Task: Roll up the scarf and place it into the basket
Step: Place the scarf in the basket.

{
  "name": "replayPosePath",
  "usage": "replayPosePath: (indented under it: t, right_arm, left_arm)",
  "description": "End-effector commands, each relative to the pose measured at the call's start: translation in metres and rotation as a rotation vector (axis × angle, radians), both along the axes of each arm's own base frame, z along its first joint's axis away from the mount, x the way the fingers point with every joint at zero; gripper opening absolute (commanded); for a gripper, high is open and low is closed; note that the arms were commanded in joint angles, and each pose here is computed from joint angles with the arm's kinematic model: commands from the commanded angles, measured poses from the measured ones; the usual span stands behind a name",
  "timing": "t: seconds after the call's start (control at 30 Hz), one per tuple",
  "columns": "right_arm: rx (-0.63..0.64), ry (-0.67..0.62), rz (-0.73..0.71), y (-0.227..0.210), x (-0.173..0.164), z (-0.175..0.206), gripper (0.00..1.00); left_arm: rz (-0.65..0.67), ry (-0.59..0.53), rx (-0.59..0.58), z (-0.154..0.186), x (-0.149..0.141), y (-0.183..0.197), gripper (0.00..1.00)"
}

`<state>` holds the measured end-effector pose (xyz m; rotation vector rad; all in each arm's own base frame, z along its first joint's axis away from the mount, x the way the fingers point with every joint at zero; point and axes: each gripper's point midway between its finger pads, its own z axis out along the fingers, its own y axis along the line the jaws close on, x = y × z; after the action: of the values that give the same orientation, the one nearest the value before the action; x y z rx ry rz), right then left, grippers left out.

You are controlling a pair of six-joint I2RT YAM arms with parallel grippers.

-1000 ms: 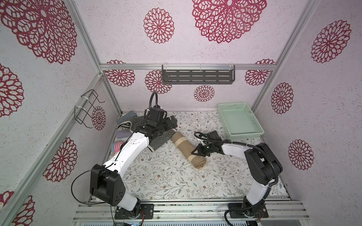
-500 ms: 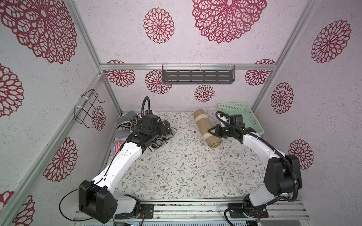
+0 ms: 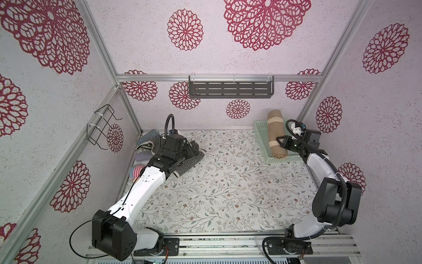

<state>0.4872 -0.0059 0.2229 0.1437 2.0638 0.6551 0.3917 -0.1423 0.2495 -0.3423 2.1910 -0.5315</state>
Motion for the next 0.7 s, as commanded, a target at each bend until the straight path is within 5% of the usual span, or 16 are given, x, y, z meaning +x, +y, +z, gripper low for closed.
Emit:
replayPosePath:
  t: [0.0,0.43,0.67]
  right_arm:
    - [-0.005,-0.160,0.032,-0.009,0.026,0.033,0.00]
    - [0.057,-0.036,0.057,-0.023,0.100,-0.036,0.00]
    - [0.143,0.029,0.125,-0.006,0.106,-0.075,0.00]
  left_arm:
    - [0.004,0.007,-0.033,-0.006,0.004,-0.001,0.97]
    - [0.010,0.054,-0.037,-0.022,0.006,-0.001,0.98]
    - [0.028,0.070,-0.036,-0.026,0.007,0.003,0.97]
